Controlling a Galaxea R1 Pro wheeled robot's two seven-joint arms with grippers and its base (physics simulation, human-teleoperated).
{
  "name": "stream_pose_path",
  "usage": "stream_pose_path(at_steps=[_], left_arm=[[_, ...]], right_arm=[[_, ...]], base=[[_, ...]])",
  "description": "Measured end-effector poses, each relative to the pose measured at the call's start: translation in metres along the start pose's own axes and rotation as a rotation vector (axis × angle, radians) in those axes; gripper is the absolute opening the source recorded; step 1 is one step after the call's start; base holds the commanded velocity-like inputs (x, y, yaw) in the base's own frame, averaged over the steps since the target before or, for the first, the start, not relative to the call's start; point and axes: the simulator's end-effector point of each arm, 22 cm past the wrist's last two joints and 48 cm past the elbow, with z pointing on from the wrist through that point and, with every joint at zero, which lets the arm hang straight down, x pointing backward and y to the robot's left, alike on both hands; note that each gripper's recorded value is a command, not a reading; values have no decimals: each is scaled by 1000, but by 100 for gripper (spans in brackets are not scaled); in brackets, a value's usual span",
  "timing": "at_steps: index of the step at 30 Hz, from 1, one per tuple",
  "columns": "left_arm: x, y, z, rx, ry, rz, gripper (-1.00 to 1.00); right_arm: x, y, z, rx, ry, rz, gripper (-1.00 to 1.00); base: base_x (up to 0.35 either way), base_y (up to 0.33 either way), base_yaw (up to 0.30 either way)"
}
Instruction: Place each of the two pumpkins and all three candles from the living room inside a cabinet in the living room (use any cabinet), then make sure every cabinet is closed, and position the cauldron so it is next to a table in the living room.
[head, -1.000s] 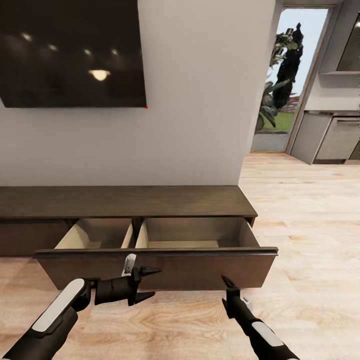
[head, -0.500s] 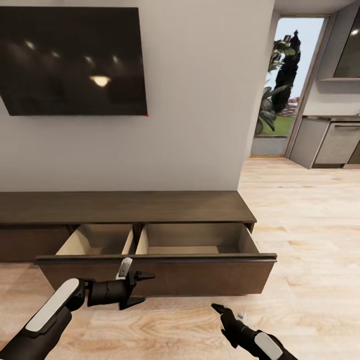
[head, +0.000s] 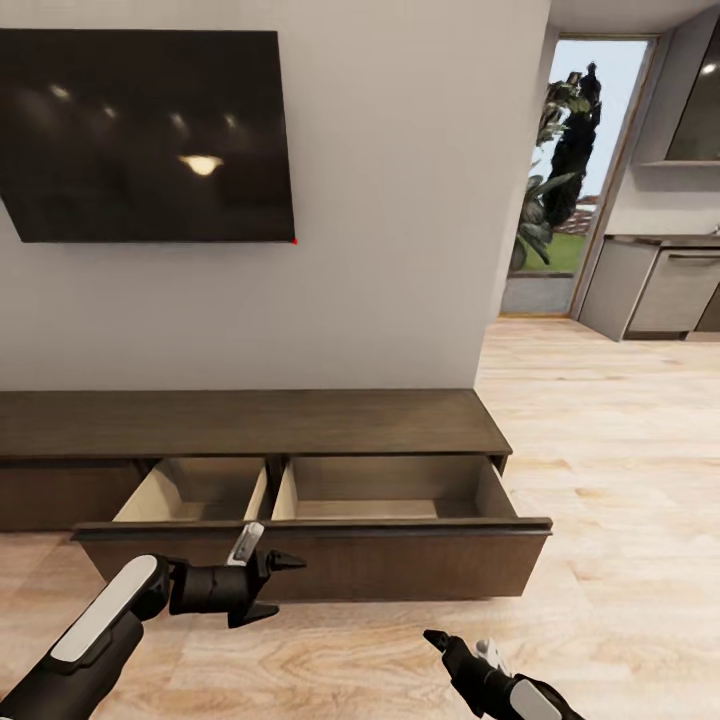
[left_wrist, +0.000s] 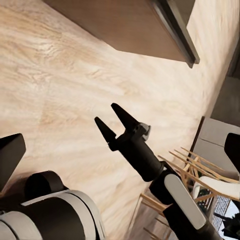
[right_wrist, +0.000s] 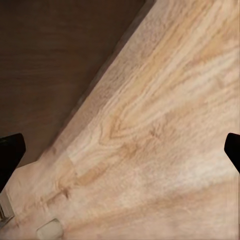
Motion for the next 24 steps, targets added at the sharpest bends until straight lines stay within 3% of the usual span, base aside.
stream_pose_path(at_steps=[4, 10, 24], left_arm=[[-4, -1, -7, -22, -7, -2, 100], [-16, 11, -17, -62, -26, -63, 100], [-24, -15, -35, -58, -36, -73, 100]], right_arm=[[-3, 7, -5, 2, -3, -20, 100], [-4, 17, -12, 6, -1, -23, 100], [-15, 42, -31, 1, -7, -22, 100]], base=[[0, 0, 0], [0, 0, 0], [0, 0, 0]])
